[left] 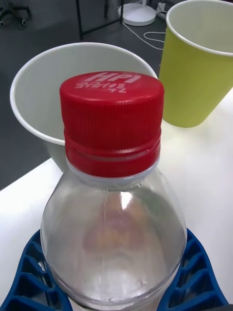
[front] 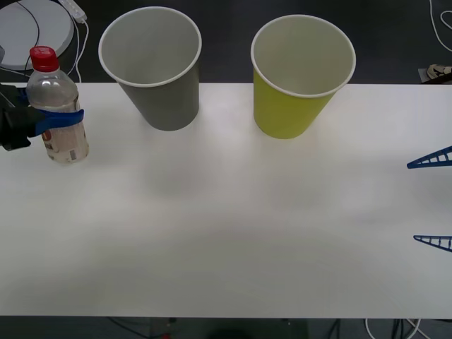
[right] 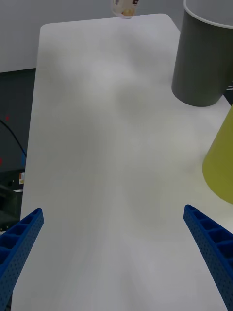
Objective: Put the can into the green bin and the plastic bottle into the gray bin
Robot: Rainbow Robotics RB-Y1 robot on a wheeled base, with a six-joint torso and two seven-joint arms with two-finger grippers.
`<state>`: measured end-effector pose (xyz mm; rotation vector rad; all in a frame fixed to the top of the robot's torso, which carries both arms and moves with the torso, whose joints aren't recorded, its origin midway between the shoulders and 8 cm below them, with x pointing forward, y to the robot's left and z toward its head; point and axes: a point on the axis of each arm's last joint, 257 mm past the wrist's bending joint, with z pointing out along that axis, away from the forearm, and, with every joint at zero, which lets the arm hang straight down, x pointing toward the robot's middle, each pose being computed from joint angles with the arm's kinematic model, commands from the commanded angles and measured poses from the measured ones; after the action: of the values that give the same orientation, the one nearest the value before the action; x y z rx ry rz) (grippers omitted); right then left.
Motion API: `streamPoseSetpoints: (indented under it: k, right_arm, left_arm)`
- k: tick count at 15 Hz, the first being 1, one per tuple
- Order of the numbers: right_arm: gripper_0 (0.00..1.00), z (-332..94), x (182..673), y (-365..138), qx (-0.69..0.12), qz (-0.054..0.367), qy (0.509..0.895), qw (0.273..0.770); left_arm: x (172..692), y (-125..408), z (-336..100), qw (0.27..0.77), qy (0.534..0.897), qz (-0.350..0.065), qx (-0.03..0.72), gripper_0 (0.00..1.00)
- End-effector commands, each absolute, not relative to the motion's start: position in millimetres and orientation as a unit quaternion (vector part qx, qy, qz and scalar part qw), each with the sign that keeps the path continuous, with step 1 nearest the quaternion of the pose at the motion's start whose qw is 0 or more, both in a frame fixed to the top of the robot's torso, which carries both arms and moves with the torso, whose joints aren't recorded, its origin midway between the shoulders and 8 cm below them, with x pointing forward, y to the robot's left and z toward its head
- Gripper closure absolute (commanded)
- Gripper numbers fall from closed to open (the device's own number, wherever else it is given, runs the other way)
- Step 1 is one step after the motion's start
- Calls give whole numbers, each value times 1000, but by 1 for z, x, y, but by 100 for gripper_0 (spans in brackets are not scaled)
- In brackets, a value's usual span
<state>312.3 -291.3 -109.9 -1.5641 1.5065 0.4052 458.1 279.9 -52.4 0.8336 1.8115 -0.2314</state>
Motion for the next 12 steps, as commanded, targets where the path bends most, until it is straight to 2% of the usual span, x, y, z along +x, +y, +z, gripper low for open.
streamPoseSetpoints:
  k: [1, 12]
  right_arm:
    - [0, -110, 312, -291, -632, 164, 609, 450]
    - [0, -110, 312, -291, -632, 164, 609, 450]
  left_arm:
    - [463, 283, -43, 528, 765, -76, 360, 100]
    - [480, 288, 4, 453, 801, -50, 388, 100]
